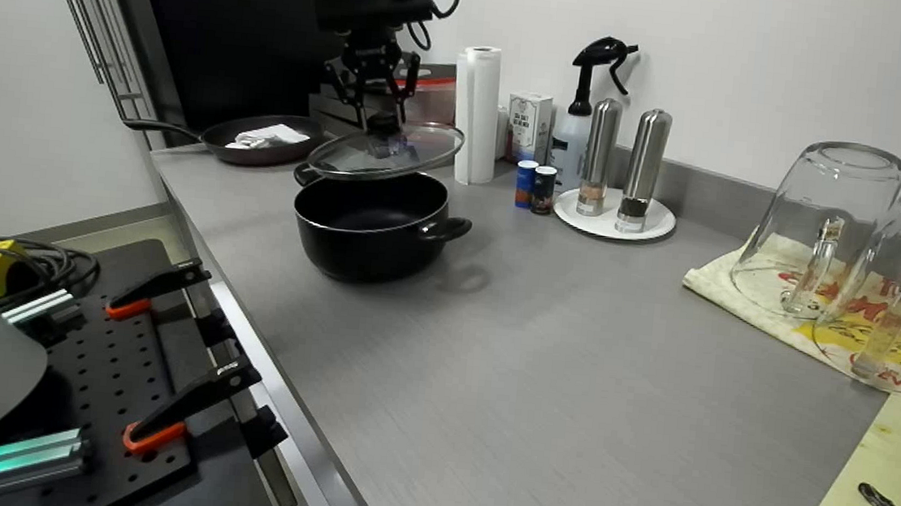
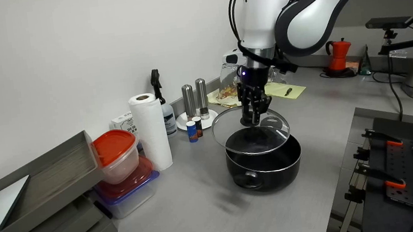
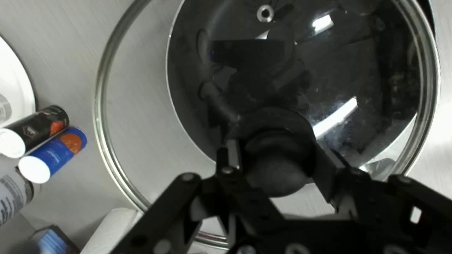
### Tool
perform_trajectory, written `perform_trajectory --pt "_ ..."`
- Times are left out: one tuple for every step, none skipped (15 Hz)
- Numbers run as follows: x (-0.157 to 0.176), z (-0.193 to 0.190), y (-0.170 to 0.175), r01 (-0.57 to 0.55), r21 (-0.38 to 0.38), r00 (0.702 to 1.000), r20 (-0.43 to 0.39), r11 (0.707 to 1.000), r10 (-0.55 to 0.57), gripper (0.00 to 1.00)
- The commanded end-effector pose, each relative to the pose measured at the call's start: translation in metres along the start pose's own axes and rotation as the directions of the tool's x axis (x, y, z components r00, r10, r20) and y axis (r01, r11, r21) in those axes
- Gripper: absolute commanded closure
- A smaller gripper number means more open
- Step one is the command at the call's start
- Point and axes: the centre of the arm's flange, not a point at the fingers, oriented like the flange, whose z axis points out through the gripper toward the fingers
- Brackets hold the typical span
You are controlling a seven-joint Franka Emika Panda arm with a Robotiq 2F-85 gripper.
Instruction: Put the glass lid on the black pot
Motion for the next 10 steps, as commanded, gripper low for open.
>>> perform_trajectory --pt "-0.03 -0.01 0.001 -0.037 -0.01 0.999 -0.036 0.999 0.036 0.74" --pt "-0.036 -0.006 0.0 -0.047 -0.006 0.998 -0.041 0.999 0.046 0.74" --pt "-0.041 -0.002 -0.002 -0.055 -0.005 0.997 -0.046 0.998 0.055 0.74" --pt "-0.046 0.004 -0.006 -0.057 -0.007 0.997 -0.051 0.998 0.057 0.74" --pt "-0.049 0.007 -0.008 -0.06 -0.01 0.997 -0.055 0.998 0.06 0.74" --pt "-0.051 0.013 -0.01 -0.059 -0.012 0.997 -0.059 0.998 0.059 0.74" --pt "-0.053 0.016 -0.012 -0.061 -0.012 0.996 -0.063 0.998 0.06 0.74" --pt "-0.054 0.02 -0.015 -0.062 -0.017 0.996 -0.067 0.998 0.06 0.74" --pt "-0.054 0.023 -0.017 -0.057 -0.013 0.996 -0.068 0.998 0.056 0.74" --pt "-0.053 0.027 -0.018 -0.054 -0.013 0.996 -0.069 0.998 0.053 0.74"
